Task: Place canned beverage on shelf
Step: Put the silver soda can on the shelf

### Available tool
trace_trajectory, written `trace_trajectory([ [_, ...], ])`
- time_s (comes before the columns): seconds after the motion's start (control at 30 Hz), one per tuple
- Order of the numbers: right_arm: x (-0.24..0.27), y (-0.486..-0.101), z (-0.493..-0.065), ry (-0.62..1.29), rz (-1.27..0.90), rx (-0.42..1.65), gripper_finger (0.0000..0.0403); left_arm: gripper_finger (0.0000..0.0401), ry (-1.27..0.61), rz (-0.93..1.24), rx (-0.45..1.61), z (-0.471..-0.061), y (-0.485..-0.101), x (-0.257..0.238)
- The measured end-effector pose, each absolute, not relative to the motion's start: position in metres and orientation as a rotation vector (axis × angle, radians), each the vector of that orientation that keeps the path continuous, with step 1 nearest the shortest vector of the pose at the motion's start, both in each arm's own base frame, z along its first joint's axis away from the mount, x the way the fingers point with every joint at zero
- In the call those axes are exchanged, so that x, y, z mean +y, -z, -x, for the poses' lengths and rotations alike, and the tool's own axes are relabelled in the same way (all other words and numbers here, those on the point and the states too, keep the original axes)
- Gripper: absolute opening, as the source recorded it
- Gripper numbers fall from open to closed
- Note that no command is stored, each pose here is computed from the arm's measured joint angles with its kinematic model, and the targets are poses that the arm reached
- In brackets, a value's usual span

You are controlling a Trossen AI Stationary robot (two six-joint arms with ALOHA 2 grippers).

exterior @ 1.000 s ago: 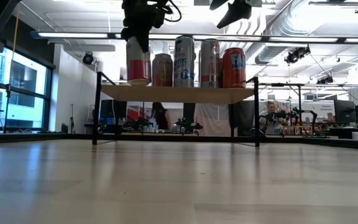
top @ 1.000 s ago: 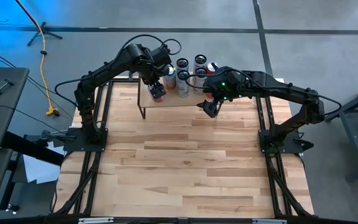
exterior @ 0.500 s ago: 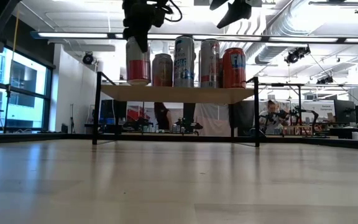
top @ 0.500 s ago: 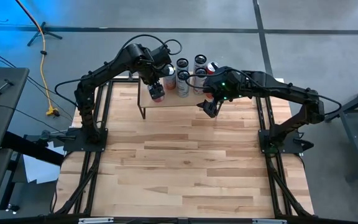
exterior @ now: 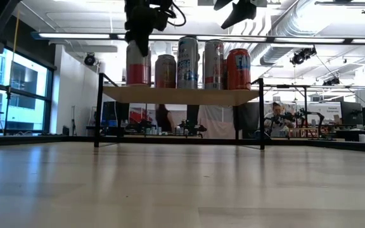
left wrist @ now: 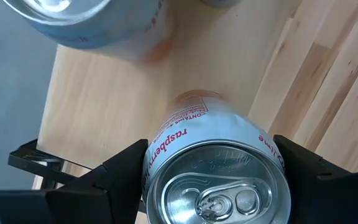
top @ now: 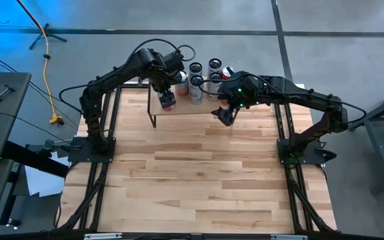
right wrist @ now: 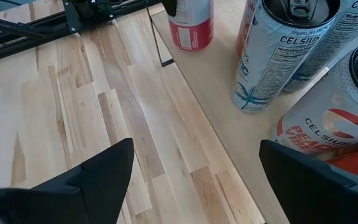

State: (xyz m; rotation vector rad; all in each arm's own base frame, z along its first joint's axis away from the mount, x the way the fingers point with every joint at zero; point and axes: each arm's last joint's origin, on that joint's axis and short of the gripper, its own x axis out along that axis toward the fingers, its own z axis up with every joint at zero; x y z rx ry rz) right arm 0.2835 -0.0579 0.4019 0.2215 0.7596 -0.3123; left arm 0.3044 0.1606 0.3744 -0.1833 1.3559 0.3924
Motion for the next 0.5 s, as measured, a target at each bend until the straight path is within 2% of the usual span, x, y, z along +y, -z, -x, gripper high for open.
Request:
trace_trajectory([
  [0.5,-0.0579,-0.4019,-0.2835,0.312,-0.221,0.760,0.0334,0.0244,-0.400,0.184,1.382,-0.3038,-0.3680,0.1607],
])
